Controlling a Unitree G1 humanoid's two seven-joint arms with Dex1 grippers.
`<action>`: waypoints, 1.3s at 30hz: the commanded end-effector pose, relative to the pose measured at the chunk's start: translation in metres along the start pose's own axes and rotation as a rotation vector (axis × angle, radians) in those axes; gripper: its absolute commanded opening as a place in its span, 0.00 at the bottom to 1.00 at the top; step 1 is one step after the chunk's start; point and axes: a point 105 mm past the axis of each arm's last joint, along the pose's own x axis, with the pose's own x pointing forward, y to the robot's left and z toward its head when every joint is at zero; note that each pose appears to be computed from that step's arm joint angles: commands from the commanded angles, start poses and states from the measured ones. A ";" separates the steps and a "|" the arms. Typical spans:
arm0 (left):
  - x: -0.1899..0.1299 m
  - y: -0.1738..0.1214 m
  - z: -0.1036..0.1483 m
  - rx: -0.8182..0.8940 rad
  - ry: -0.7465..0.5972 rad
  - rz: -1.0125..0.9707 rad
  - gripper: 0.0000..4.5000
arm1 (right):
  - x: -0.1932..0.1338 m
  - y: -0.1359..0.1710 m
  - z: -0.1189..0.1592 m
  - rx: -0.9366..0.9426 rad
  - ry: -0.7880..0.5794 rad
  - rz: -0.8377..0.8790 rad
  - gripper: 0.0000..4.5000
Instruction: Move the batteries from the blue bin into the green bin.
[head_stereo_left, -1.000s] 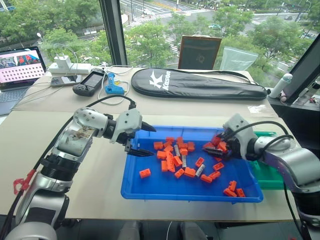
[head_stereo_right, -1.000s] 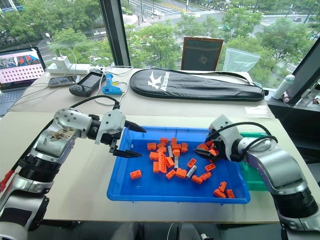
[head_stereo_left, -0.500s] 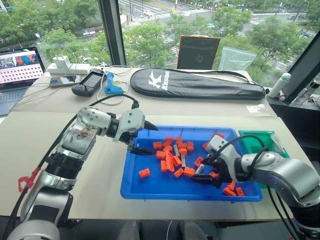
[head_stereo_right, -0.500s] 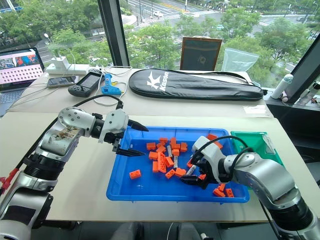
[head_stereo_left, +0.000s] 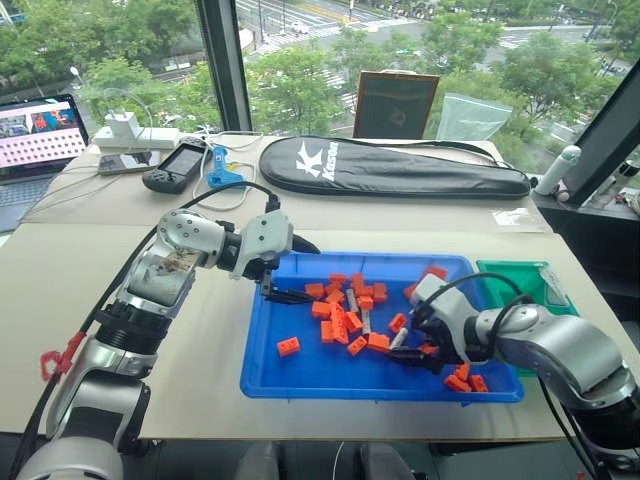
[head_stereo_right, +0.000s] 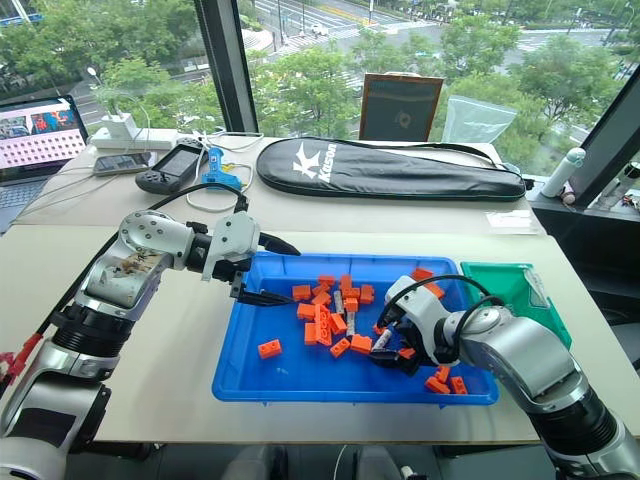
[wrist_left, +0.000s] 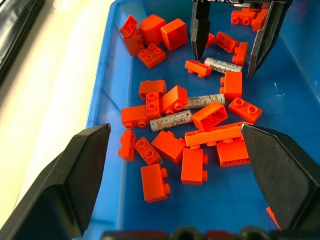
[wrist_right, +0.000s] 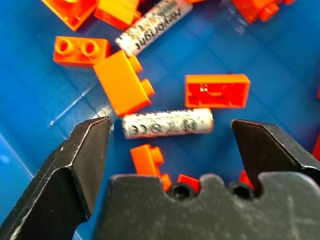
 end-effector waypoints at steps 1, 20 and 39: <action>-0.005 0.006 0.008 0.044 -0.001 0.024 1.00 | 0.001 0.003 0.003 -0.031 -0.012 -0.004 0.99; -0.014 0.001 0.017 -0.045 -0.086 -0.034 1.00 | -0.100 -0.048 0.048 -0.103 -0.217 -0.204 0.55; -0.003 0.005 0.058 -0.125 -0.291 -0.079 1.00 | -0.149 -0.118 -0.050 -0.071 0.059 -0.470 0.55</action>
